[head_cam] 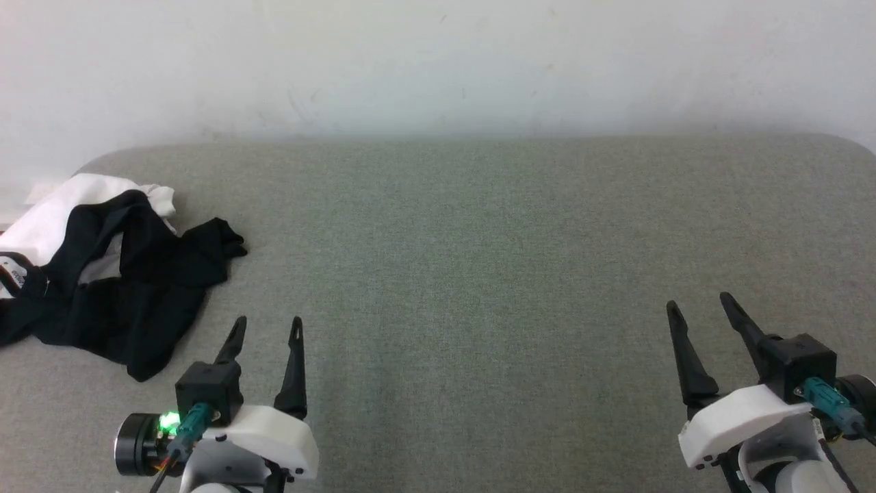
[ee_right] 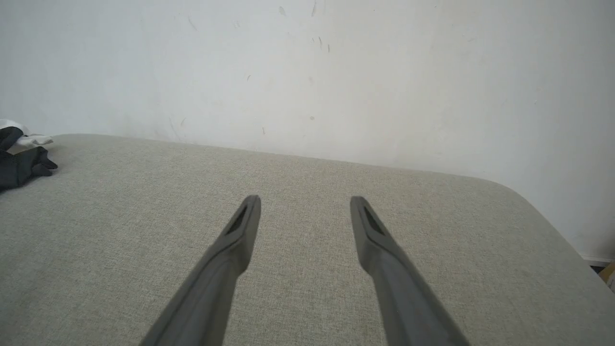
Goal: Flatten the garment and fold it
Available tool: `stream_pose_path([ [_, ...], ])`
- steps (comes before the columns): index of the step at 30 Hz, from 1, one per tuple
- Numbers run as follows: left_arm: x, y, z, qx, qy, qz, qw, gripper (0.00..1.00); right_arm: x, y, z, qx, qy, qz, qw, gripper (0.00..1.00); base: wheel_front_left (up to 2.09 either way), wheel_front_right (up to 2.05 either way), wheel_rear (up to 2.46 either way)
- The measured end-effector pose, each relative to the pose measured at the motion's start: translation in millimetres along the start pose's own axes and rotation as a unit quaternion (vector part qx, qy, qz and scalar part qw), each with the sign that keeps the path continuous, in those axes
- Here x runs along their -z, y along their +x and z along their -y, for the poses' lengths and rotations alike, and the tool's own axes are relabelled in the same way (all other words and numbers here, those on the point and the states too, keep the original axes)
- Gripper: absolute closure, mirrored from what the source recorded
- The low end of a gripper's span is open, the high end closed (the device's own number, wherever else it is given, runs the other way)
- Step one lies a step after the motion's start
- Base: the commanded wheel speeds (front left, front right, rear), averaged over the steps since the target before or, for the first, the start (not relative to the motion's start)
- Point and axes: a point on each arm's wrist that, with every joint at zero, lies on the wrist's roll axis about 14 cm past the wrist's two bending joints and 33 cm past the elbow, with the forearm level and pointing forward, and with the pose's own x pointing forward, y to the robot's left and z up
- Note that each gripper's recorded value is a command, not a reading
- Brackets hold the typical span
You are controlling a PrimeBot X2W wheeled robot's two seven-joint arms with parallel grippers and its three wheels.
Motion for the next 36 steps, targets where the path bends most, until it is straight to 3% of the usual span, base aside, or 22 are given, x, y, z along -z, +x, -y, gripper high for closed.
stream_pose_path([
  [15,-2,-7,-11,-0.019,-0.016,0.011,1.0,0.0,-2,8,-1,-0.003,0.01,0.013,1.0,0.0,0.0,0.0,0.0],
  [36,1,-33,-47,-0.085,-0.043,0.021,0.995,0.0,0,33,-39,-0.06,0.014,0.023,0.998,0.0,0.0,0.0,0.0],
])
